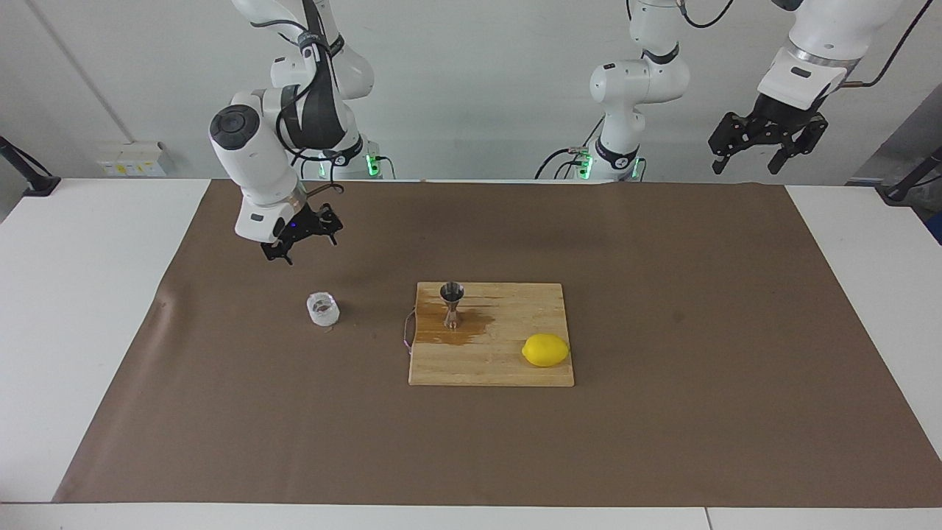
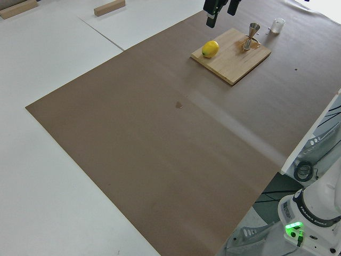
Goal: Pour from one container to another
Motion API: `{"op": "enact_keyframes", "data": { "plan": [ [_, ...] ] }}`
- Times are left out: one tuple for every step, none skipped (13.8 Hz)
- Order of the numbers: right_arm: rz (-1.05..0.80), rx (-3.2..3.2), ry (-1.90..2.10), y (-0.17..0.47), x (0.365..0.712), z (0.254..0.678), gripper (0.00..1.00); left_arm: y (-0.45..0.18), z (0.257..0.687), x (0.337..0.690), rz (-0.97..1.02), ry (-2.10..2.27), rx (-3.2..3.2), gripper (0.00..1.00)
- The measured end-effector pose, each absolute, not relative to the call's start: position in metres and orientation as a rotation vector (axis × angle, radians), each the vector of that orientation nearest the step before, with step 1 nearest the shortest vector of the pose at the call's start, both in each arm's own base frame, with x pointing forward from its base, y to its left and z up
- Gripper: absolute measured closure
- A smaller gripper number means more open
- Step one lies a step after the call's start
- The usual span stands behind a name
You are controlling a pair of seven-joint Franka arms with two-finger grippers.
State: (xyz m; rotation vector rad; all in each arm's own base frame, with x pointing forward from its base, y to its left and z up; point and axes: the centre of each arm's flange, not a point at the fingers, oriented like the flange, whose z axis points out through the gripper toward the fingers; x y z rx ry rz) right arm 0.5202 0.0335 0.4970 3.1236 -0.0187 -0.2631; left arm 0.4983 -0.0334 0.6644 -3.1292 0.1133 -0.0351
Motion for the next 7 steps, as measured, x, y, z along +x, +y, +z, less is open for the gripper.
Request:
{"op": "enact_keyframes", "data": {
  "plan": [
    [-0.263, 3.117, -0.107, 0.033, 0.522, 0.514, 0.00, -0.033, 0.664, 0.498, -0.035, 0.113, -3.129, 0.00],
    [-0.252, 3.115, -0.159, 0.032, 0.523, 0.531, 0.00, -0.033, 0.664, 0.498, -0.035, 0.113, -3.129, 0.00],
    [-0.237, 3.117, -0.190, 0.030, 0.524, 0.550, 0.00, -0.033, 0.664, 0.498, -0.035, 0.113, -3.129, 0.00],
    [-0.213, 3.124, -0.212, 0.025, 0.525, 0.572, 0.00, -0.033, 0.664, 0.498, -0.035, 0.113, -3.129, 0.00],
    [-0.171, 3.133, -0.238, 0.018, 0.526, 0.593, 0.00, -0.033, 0.664, 0.498, -0.035, 0.113, -3.129, 0.00],
    [-0.121, 3.139, -0.262, 0.010, 0.527, 0.611, 0.00, -0.033, 0.664, 0.498, -0.035, 0.113, -3.129, 0.00],
    [-0.078, 3.141, -0.285, 0.002, 0.527, 0.625, 0.00, -0.033, 0.664, 0.498, -0.035, 0.113, -3.129, 0.00]
  ]
}}
